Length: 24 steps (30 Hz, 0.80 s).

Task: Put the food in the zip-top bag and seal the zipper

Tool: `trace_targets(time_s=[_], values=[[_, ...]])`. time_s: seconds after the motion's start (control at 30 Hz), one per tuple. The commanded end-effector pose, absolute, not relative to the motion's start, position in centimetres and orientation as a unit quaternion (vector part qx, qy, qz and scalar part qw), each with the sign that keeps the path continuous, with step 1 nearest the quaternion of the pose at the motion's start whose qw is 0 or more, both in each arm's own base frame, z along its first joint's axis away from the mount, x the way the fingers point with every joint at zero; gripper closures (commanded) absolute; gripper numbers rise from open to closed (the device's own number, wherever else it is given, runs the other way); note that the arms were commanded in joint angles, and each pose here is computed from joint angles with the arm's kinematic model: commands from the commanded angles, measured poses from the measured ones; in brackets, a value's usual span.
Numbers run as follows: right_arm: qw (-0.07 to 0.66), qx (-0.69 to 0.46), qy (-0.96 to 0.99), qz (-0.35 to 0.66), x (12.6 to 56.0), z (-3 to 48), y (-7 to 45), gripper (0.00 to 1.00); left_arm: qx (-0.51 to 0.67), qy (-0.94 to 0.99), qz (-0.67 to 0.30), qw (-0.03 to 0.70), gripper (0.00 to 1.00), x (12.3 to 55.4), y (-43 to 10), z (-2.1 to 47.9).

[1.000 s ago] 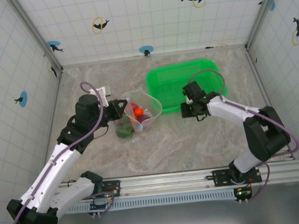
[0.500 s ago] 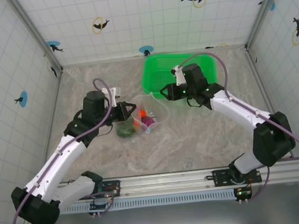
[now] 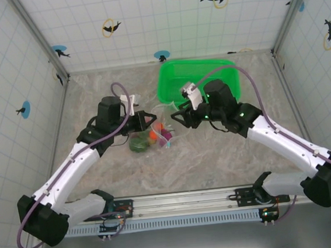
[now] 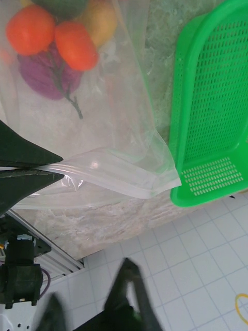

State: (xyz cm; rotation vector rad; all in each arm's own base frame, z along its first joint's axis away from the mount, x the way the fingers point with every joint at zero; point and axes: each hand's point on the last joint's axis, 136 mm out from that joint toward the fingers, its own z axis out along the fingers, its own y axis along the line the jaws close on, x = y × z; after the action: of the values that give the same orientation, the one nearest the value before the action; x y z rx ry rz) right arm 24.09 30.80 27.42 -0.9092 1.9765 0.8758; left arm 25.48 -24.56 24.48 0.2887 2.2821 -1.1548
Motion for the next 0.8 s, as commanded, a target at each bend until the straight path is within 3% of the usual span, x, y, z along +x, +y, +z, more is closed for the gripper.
trace_targets(time_s=[0.0, 0.17, 0.33, 0.43, 0.5, 0.57, 0.6, 0.77], values=[[0.329, -0.418, 0.765, 0.363, 21.6, 26.0, 32.7, 0.43, 0.119, 0.837, -0.453, 0.284, 1.00, 25.7, -25.8, 25.7], [0.281, -0.436, 0.773, 0.365, 20.1, 23.8, 35.2, 0.42, 0.119, 0.838, -0.452, 0.282, 1.00, 25.9, -26.3, 25.6], [0.252, -0.437, 0.777, 0.377, 19.6, 22.6, 36.4, 0.49, 0.121, 0.831, -0.455, 0.296, 1.00, 26.5, -26.7, 27.0], [0.243, -0.435, 0.780, 0.378, 19.5, 22.0, 36.5, 0.58, 0.120, 0.831, -0.453, 0.301, 1.00, 26.7, -26.7, 27.2], [0.246, -0.428, 0.781, 0.383, 19.5, 22.1, 36.6, 0.73, 0.117, 0.831, -0.450, 0.305, 0.98, 27.0, -26.6, 27.4], [0.254, -0.411, 0.783, 0.392, 20.0, 22.6, 36.7, 0.89, 0.113, 0.831, -0.445, 0.314, 0.94, 27.2, -26.4, 27.7], [0.257, -0.401, 0.784, 0.399, 20.3, 22.8, 36.8, 0.93, 0.110, 0.831, -0.439, 0.323, 0.90, 27.4, -26.2, 28.0], [0.274, -0.312, 0.784, 0.461, 22.6, 25.3, 37.2, 1.00, 0.108, 0.822, -0.424, 0.365, 0.55, 27.8, -25.2, 30.2]])
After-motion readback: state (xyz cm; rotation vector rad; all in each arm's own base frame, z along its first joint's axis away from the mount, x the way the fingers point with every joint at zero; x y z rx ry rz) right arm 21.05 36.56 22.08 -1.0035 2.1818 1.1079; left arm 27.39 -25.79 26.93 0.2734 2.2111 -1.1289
